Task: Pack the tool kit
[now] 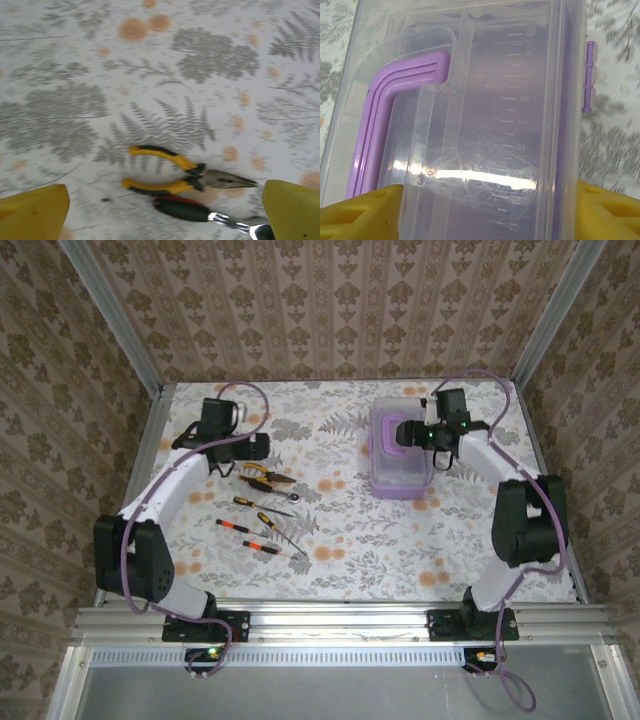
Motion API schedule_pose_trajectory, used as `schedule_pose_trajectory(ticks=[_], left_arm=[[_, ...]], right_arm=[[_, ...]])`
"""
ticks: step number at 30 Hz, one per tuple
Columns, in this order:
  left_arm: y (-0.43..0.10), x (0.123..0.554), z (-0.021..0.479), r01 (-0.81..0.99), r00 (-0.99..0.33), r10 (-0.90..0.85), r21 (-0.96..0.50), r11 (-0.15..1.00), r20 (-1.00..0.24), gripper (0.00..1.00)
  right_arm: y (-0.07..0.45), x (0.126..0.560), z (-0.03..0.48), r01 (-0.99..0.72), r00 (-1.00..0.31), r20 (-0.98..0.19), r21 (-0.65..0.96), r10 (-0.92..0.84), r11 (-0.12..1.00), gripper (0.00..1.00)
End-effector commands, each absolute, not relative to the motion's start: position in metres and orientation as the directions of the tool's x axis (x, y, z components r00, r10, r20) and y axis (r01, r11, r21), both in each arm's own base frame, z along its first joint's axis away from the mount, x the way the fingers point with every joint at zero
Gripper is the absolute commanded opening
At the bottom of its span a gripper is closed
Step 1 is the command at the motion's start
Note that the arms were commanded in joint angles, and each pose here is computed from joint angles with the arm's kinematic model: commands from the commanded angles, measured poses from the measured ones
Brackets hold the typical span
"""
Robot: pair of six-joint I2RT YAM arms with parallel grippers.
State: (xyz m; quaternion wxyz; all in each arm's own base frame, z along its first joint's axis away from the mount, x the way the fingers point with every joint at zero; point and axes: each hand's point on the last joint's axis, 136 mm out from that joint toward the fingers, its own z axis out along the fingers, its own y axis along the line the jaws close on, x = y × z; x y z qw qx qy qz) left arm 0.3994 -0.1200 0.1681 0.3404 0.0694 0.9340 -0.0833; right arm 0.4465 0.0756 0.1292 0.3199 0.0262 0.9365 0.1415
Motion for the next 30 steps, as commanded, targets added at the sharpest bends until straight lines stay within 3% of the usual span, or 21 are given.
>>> schedule_pose_trajectory(ticks=[1, 9, 13, 21, 25, 30], left_arm=[[-0.164, 0.397, 0.153, 0.251, -0.774, 0.035, -0.256, 0.933, -0.632, 1.00], [-0.251, 0.382, 0.121, 0.364, -0.817, 0.021, -0.486, 0.794, -0.577, 1.00], [-0.294, 0.360, 0.117, 0.403, -0.830, -0.026, -0.630, 0.664, -0.557, 1.00], [-0.321, 0.349, 0.111, 0.346, -0.872, -0.168, -0.821, 0.453, -0.460, 0.89], [-0.337, 0.343, 0.108, 0.326, -0.895, -0.186, -0.880, 0.344, -0.405, 0.71], [-0.357, 0.339, 0.105, 0.324, -0.908, -0.173, -0.901, 0.287, -0.382, 0.70]], right_arm=[[0.091, 0.384, 0.091, 0.046, -0.888, -0.424, 0.304, 0.178, 0.952, 0.76], [0.118, 0.316, 0.085, 0.037, -0.913, -0.374, 0.324, 0.163, 0.945, 0.75], [0.119, 0.304, 0.071, 0.065, -0.917, -0.348, 0.346, 0.193, 0.936, 0.76], [0.121, 0.306, 0.066, 0.050, -0.922, -0.343, 0.348, 0.177, 0.936, 0.76], [0.125, 0.307, 0.061, 0.052, -0.925, -0.330, 0.386, 0.190, 0.921, 0.76], [0.128, 0.305, 0.050, 0.069, -0.930, -0.300, 0.428, 0.214, 0.901, 0.76]])
